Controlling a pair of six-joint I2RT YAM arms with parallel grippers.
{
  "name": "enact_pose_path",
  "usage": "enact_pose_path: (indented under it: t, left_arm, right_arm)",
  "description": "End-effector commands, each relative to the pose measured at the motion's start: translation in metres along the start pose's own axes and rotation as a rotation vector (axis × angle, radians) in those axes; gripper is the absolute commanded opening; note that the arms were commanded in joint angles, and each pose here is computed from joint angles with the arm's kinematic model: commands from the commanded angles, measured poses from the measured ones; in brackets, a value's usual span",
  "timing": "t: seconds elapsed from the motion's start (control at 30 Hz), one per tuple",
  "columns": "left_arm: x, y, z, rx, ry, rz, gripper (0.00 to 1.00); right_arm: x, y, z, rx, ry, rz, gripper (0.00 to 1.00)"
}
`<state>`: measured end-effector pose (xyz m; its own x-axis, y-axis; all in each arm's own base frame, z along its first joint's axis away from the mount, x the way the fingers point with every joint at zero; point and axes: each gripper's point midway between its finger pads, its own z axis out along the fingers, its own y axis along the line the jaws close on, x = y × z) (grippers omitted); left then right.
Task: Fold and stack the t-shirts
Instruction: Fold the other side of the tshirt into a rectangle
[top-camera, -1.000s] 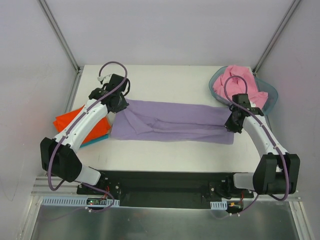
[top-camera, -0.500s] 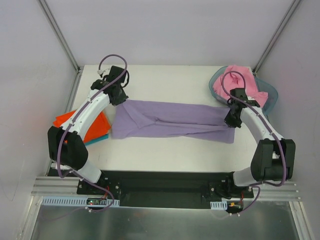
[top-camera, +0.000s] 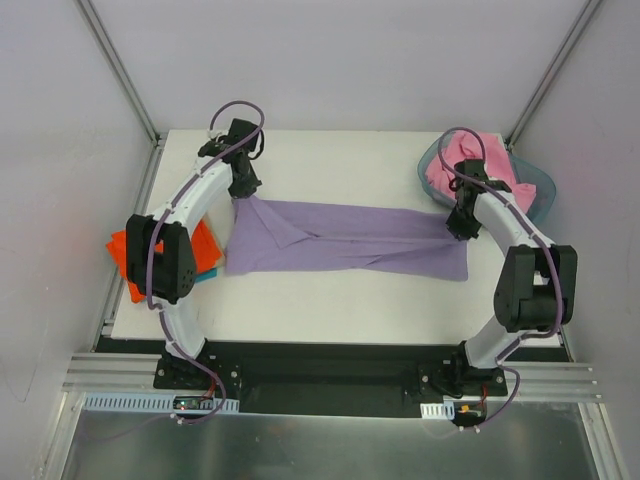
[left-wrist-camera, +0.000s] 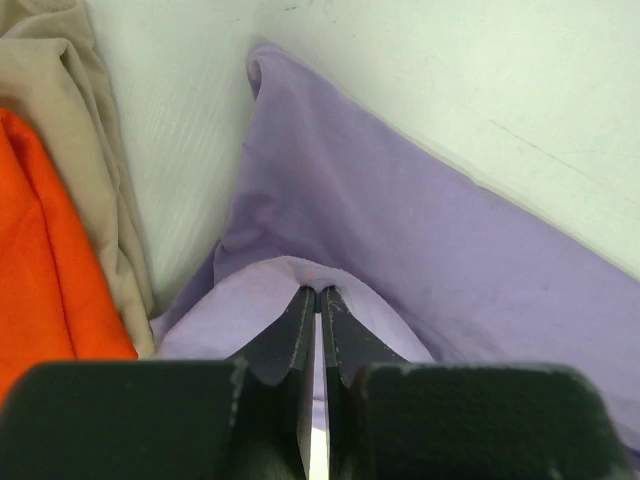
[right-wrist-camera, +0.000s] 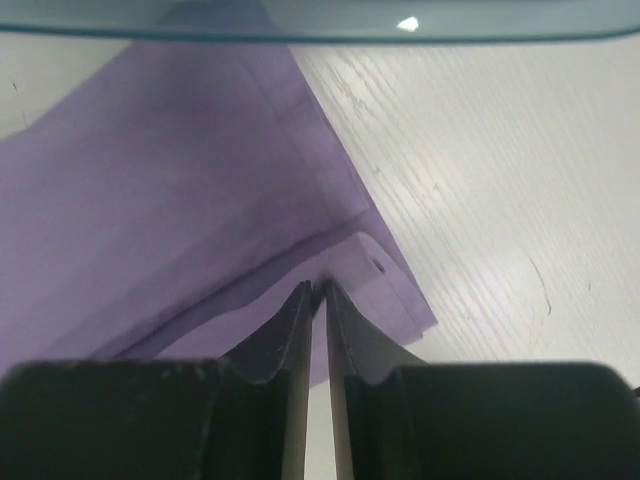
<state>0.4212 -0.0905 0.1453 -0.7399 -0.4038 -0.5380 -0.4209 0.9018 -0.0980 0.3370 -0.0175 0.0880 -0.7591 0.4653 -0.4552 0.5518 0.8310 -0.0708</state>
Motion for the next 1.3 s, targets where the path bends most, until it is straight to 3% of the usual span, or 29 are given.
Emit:
enact_pose_path:
  t: [0.0, 0.03, 0.1, 0.13, 0.17, 0.2, 0.23, 0.3, 0.33, 0.5, 0.8, 1.0, 1.27]
  left_arm:
    - [-0.007, -0.001, 0.012, 0.010, 0.026, 0.022, 0.03]
    - [-0.004, 0.001, 0.018, -0.003, 0.038, 0.022, 0.04]
    - [-0.005, 0.004, 0.023, -0.008, 0.046, 0.020, 0.24]
    - [-0.003, 0.005, 0.026, -0.012, 0.053, 0.020, 0.35]
    - [-0.002, 0.004, 0.027, -0.008, 0.060, 0.023, 0.61]
    - [0.000, 0.004, 0.027, -0.003, 0.070, 0.022, 0.72]
    - [0.001, 0.005, 0.025, 0.002, 0.073, 0.022, 0.85]
    - [0.004, 0.005, 0.021, 0.016, 0.080, 0.021, 0.99]
    - [0.006, 0.004, 0.019, 0.023, 0.083, 0.019, 0.99]
    - [0.032, 0.003, 0.002, 0.098, 0.160, -0.008, 0.99]
    - [0.096, -0.028, -0.001, 0.303, 0.304, -0.027, 0.99]
    - [0.114, -0.046, 0.013, 0.334, 0.367, -0.042, 0.98]
    - [0.125, -0.072, 0.026, 0.395, 0.424, -0.049, 0.98]
  right_arm:
    - [-0.031, 0.004, 0.002, 0.029, -0.062, -0.020, 0.15]
    - [-0.033, 0.005, 0.003, 0.031, -0.065, -0.024, 0.15]
    - [-0.037, 0.009, 0.005, 0.028, -0.058, -0.045, 0.23]
    - [-0.036, 0.012, 0.005, 0.014, -0.051, -0.048, 0.28]
    - [-0.036, 0.014, 0.003, 0.001, -0.049, -0.049, 0.31]
    - [-0.032, 0.017, 0.002, -0.017, -0.041, -0.058, 0.36]
    - [-0.031, 0.018, 0.000, -0.027, -0.043, -0.060, 0.49]
    - [-0.024, 0.021, -0.009, -0.059, -0.045, -0.082, 0.60]
    - [-0.022, 0.022, -0.017, -0.079, -0.057, -0.088, 0.72]
    - [0.011, 0.040, -0.039, -0.197, -0.034, -0.177, 0.99]
    - [0.061, 0.084, -0.026, -0.433, 0.121, -0.206, 0.97]
    - [0.053, 0.101, -0.013, -0.438, 0.140, -0.188, 0.97]
    - [0.066, 0.091, 0.005, -0.389, 0.189, -0.193, 0.97]
